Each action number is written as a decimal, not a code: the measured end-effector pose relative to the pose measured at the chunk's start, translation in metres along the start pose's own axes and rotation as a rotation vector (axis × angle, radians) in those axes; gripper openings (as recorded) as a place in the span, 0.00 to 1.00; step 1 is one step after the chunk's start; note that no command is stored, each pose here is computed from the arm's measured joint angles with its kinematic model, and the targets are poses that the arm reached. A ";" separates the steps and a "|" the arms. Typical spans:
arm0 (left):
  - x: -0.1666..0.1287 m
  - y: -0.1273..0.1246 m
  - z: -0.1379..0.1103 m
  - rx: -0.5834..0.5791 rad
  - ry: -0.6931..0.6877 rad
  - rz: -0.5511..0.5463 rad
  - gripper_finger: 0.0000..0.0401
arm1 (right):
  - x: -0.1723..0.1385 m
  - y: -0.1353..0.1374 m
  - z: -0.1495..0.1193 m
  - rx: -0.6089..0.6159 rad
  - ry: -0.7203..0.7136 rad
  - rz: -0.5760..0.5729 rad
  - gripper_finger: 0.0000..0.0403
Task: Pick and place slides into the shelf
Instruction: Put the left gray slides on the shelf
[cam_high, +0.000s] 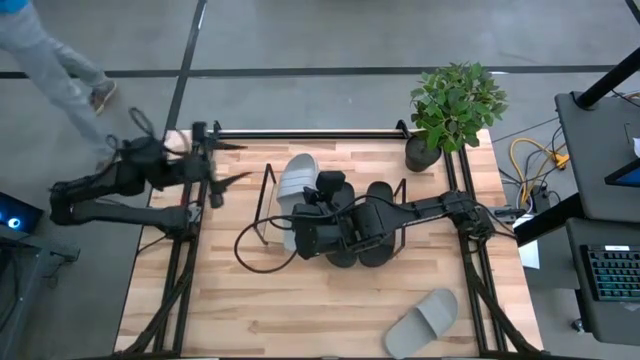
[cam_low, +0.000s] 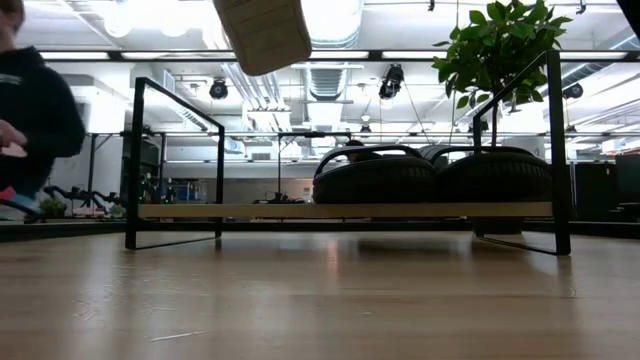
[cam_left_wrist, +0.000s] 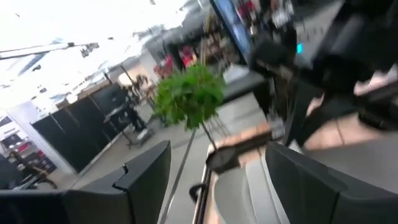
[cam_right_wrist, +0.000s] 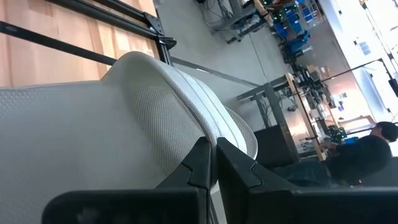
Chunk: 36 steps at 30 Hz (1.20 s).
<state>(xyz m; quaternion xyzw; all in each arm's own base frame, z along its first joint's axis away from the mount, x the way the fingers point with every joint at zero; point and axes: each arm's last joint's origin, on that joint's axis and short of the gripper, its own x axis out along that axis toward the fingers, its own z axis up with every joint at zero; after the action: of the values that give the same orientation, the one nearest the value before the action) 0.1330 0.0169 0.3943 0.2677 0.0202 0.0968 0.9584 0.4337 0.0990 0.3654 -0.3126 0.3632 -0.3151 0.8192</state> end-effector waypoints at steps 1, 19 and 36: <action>0.003 -0.002 0.001 0.018 0.019 0.000 0.61 | 0.000 0.000 0.000 -0.004 0.002 0.000 0.02; 0.015 -0.077 0.011 0.339 0.339 0.166 0.61 | -0.011 -0.018 -0.004 0.059 0.001 0.000 0.02; 0.045 -0.111 0.014 0.394 0.384 0.215 0.62 | -0.011 -0.018 -0.003 0.080 -0.001 0.002 0.02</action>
<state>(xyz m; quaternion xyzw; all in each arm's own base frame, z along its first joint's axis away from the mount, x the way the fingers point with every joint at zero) 0.1976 -0.0741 0.3500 0.4260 0.1913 0.2412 0.8507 0.4203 0.0953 0.3809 -0.2793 0.3501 -0.3283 0.8316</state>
